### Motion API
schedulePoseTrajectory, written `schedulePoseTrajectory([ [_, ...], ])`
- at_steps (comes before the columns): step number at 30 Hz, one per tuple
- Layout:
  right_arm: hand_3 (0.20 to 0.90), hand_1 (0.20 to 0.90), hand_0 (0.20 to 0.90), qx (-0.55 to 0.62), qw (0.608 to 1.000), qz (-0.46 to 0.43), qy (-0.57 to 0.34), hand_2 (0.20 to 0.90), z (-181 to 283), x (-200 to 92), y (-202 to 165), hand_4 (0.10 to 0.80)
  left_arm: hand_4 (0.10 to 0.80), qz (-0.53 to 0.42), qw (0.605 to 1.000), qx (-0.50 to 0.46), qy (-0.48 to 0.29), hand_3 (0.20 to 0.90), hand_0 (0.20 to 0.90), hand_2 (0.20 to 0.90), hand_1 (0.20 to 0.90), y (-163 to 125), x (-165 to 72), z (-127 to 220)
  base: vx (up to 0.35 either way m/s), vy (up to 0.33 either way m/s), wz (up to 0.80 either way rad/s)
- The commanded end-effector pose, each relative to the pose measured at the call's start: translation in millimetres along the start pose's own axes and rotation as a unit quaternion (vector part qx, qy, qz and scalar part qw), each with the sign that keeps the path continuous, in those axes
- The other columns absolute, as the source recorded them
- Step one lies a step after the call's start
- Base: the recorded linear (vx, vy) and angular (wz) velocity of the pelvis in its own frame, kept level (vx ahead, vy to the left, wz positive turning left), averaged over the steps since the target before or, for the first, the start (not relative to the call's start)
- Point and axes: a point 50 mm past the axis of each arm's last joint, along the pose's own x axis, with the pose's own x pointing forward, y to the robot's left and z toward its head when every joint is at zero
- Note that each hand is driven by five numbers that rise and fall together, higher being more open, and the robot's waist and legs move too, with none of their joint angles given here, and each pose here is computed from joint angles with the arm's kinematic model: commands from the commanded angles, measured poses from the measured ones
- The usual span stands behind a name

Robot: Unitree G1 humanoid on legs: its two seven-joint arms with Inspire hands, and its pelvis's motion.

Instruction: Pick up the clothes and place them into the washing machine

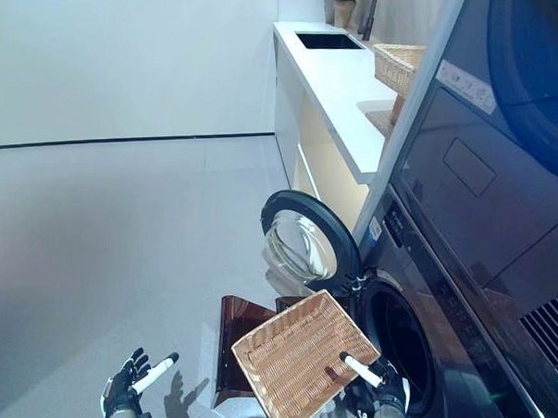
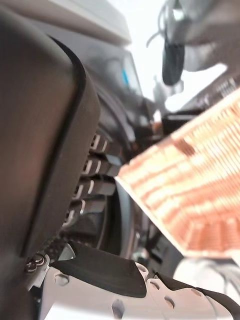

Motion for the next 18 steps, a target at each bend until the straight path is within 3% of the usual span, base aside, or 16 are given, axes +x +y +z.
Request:
schedulePoseTrajectory([
  [1, 0.900, 0.900, 0.900, -0.001, 0.997, 0.004, -0.072, 0.900, 39.6, 8.3, 6.8, 0.800, 0.800, -0.016, 0.997, 0.002, -0.070, 0.900, 0.900, 0.900, 0.900, -8.9, 15.2, 35.8, 0.000, 0.000, 0.00],
  [18, 0.900, 0.900, 0.900, -0.021, 0.996, 0.016, -0.088, 0.900, 38.2, 4.9, 13.6, 0.800, 0.800, -0.017, 0.997, 0.001, -0.069, 0.900, 0.900, 0.900, 0.900, -12.1, 13.6, 32.9, 0.002, -0.004, -0.03],
])
